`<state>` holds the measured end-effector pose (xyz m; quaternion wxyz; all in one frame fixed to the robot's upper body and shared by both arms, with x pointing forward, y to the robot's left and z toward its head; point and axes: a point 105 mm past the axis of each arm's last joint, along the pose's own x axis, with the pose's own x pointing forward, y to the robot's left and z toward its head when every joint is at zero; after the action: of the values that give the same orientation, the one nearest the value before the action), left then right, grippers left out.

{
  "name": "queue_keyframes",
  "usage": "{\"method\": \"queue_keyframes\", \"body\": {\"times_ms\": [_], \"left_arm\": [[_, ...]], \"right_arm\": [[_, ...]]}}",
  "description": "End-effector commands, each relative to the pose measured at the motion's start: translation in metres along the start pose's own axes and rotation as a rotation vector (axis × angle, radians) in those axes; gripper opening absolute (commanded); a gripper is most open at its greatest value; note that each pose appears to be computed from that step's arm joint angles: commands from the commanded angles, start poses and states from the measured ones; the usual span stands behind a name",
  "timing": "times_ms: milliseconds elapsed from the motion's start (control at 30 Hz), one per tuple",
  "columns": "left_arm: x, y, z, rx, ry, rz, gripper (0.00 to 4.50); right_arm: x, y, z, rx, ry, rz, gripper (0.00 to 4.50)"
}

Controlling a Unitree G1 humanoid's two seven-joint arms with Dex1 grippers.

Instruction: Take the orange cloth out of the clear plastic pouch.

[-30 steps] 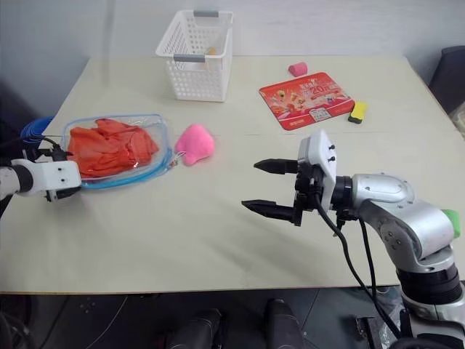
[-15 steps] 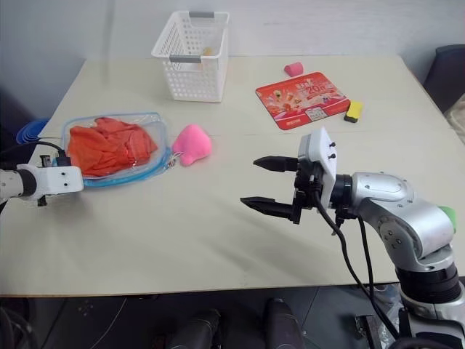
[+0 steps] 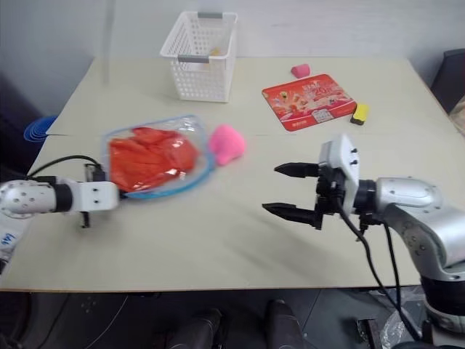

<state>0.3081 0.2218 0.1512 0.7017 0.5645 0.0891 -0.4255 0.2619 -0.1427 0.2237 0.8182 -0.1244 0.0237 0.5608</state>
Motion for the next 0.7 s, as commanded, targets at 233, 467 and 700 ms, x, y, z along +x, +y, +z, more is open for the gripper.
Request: {"method": "queue_keyframes", "body": {"times_ms": [233,467,700], "left_arm": [[0.033,-0.013,0.090,-0.001,-0.098,-0.036,0.02],[0.045,-0.015,0.109,0.014,-0.065,-0.057,0.02],[0.047,-0.013,0.104,0.000,-0.037,-0.041,0.02]], "right_arm": [[-0.053,0.018,-0.010,0.008,0.117,-0.014,4.50],[-0.057,0.022,-0.017,0.000,0.136,-0.061,4.50],[-0.054,0.020,-0.021,-0.008,0.133,-0.088,4.50]]}}
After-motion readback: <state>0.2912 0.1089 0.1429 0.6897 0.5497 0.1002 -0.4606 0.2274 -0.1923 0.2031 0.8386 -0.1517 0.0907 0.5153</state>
